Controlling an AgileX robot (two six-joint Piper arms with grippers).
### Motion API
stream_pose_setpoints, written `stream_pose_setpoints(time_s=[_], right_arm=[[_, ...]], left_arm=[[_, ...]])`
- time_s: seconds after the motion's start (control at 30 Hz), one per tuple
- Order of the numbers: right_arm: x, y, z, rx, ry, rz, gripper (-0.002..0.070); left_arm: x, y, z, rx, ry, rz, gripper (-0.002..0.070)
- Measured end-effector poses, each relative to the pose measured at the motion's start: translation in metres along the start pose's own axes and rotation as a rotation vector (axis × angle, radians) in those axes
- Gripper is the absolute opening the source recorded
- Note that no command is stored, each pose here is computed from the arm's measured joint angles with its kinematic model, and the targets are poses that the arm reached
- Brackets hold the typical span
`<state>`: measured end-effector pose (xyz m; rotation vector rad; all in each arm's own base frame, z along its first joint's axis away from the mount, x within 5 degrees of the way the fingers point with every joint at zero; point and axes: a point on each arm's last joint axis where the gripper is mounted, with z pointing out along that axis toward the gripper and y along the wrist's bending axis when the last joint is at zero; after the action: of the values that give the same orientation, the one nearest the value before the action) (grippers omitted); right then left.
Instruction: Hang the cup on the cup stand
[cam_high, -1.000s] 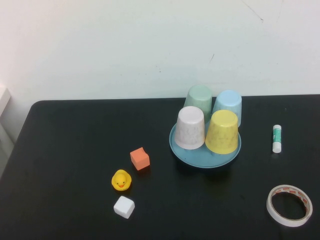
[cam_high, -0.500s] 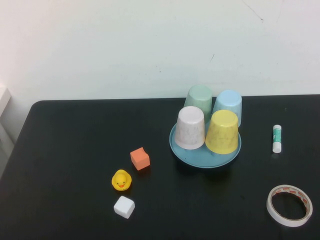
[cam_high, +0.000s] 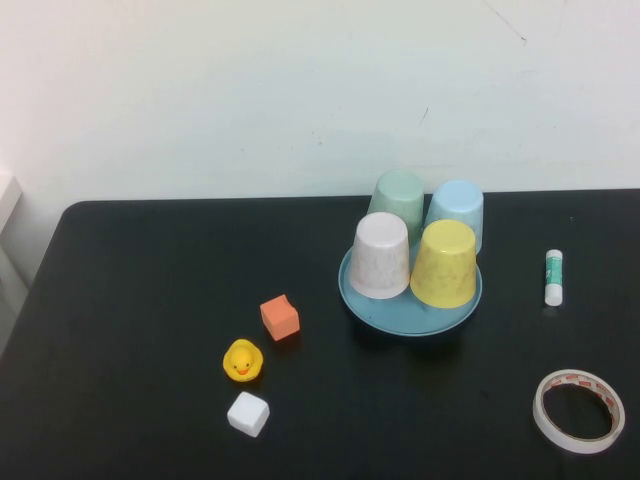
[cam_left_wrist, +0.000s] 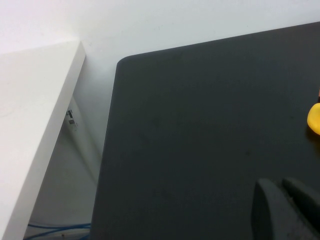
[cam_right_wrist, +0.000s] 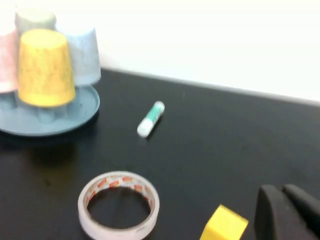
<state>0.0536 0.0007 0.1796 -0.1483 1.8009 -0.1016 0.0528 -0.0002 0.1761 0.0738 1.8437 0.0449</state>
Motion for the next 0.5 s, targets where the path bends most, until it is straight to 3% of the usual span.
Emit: stream_pose_setpoints(time_s=[0.5], right_arm=[[0.0085, -0.0009, -0.0002, 0.015, 0.089, 0.103, -0.0001]], left_arm=[[0.0, -0.0001, 0.0, 0.001, 0.0, -0.002, 0.0]])
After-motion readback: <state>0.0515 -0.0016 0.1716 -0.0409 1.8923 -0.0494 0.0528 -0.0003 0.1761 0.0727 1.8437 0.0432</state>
